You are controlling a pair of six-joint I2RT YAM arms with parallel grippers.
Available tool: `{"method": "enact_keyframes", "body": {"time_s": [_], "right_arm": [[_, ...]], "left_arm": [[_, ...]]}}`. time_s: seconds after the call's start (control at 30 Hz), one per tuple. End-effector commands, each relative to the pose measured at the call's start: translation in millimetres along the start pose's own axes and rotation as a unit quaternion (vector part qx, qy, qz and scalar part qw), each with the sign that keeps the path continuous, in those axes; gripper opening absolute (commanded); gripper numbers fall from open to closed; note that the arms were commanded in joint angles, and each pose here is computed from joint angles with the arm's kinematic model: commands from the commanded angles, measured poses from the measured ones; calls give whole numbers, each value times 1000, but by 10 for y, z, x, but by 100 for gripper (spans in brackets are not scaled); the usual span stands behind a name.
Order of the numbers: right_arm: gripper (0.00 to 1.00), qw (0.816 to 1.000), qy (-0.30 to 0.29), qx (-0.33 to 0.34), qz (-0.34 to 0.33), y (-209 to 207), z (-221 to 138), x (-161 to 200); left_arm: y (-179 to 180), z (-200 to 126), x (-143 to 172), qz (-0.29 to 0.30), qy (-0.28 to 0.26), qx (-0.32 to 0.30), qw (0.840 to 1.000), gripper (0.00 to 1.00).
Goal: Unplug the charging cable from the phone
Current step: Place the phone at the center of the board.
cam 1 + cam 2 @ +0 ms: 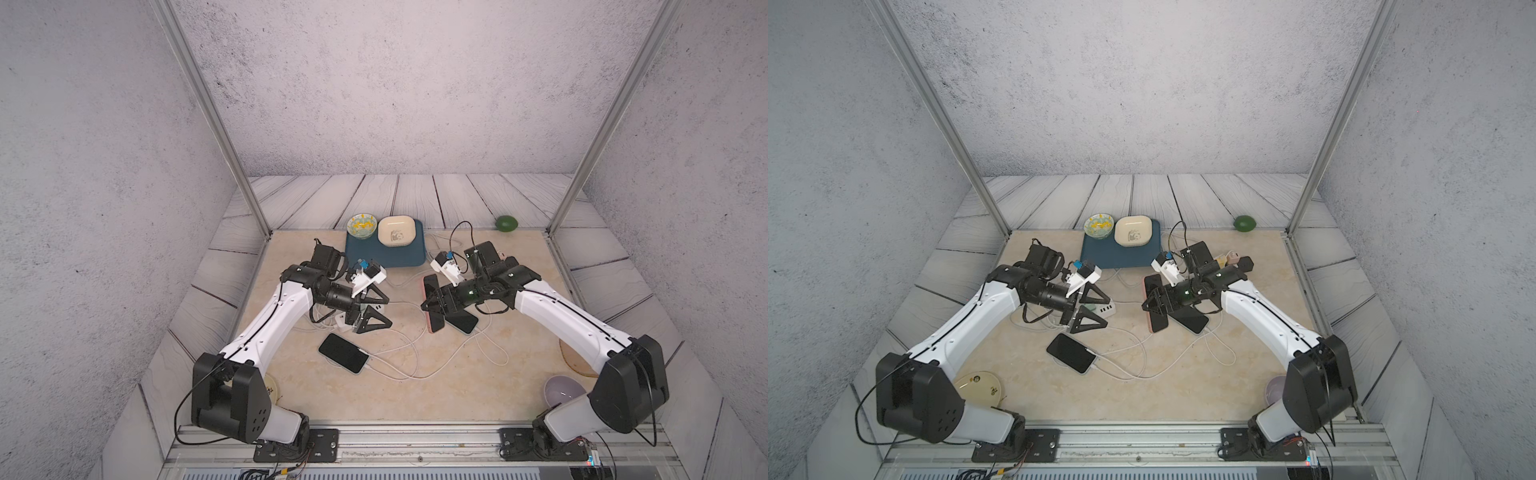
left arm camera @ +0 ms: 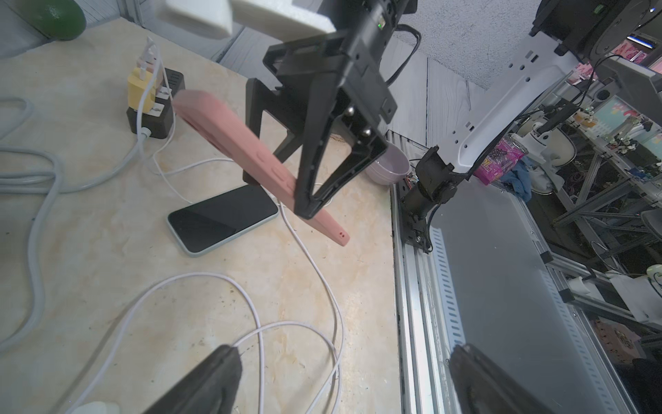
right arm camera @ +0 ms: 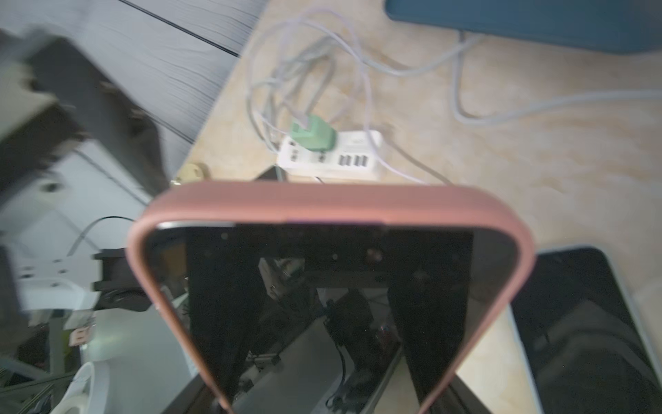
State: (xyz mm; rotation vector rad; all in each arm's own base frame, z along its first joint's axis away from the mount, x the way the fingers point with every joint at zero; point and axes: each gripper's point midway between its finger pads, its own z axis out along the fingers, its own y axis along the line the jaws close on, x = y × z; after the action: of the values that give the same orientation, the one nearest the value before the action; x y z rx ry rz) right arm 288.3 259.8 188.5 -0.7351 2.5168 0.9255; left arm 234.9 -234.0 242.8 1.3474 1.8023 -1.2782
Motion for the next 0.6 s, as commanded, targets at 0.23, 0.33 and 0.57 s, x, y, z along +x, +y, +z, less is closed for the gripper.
{"method": "enact_keyframes", "body": {"time_s": [0.23,0.33,0.57], "right_arm": [[14,962,96,238,92,-1183,-316,423],[14,941,132,291,114,-1466,-371,606],[13,908,184,334,174,-2015,-460,1005]], "left_arm": [[-5,-26,18,-8,0,-5,1000,98],[1,-21,25,-11,0,-4,1000,98],[-10,-15,23,-16,0,1,1000,98]]}}
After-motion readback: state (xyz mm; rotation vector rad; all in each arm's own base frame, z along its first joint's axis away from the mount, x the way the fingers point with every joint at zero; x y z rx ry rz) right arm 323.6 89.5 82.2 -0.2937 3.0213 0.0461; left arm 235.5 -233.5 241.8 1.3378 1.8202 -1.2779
